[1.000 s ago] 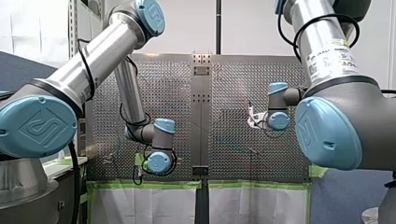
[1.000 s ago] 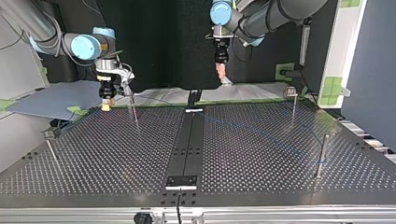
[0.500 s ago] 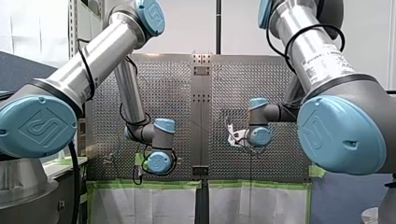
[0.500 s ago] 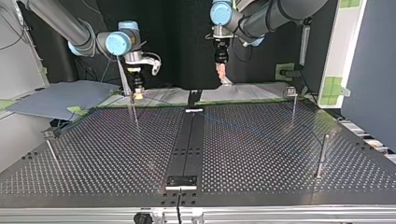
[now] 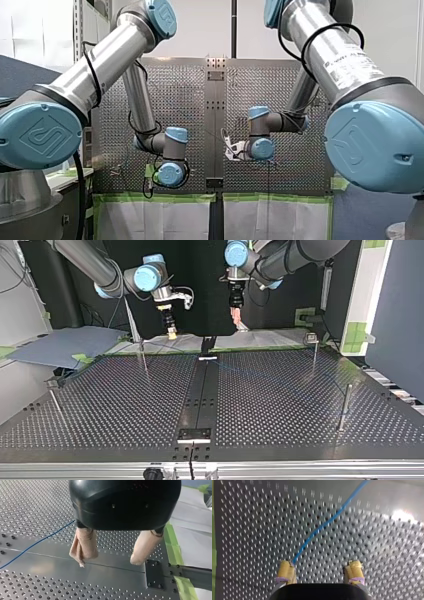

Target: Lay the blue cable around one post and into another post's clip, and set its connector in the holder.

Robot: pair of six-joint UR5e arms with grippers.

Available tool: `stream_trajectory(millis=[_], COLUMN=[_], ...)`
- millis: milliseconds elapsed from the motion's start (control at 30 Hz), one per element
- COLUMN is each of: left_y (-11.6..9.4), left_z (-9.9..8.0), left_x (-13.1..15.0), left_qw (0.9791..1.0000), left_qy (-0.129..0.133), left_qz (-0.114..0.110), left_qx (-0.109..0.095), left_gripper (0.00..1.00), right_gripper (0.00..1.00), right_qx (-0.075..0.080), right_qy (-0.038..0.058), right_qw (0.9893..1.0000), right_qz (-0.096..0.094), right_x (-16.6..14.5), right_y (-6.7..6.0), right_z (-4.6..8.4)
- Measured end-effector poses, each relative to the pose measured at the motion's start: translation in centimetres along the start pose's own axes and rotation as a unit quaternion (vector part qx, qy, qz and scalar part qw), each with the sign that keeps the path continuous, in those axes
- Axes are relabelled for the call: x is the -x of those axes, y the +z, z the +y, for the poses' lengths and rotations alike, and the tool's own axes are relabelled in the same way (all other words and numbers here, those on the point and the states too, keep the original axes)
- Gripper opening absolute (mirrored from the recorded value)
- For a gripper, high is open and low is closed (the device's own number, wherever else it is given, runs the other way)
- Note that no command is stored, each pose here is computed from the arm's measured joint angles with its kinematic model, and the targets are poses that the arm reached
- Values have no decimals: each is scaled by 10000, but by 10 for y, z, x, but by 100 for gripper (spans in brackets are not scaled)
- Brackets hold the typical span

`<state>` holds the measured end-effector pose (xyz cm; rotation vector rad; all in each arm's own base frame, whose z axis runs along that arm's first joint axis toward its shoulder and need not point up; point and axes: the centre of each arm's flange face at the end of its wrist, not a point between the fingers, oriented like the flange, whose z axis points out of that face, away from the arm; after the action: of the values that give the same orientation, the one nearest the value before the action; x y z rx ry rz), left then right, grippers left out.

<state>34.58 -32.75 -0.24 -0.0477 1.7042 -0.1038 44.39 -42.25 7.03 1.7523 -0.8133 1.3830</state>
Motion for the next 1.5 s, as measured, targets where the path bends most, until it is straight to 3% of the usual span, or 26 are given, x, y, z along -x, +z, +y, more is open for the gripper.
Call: stream_trajectory(millis=[300, 467, 667, 867, 1200, 1500], left_y=[1, 1, 1, 0, 1, 1], left_z=[1, 2, 4, 5, 1, -1], left_x=[0, 0, -1, -1, -1, 0], left_qw=[9999, 9999, 9999, 9999, 9997, 9994], left_qy=[-101, -98, -54, -50, -218, -312], left_qz=[-3, 18, 83, 101, 103, 57], left_qx=[12, 38, 65, 64, -74, -123], left_gripper=[98, 98, 98, 98, 98, 98], right_gripper=[98, 98, 98, 98, 98, 98], right_qx=[-372, -431, -197, -77, -287, -329], right_qy=[-102, -165, -149, -79, -20, 38], right_qw=[9991, 9983, 9984, 9992, 9995, 9993], right_qz=[-165, -370, -499, -393, -164, -174], right_x=[8, 29, 38, 38, 35, 39], right_y=[-20, -30, -29, -23, -19, -23], right_z=[-50, -71, -60, -52, -59, -62])
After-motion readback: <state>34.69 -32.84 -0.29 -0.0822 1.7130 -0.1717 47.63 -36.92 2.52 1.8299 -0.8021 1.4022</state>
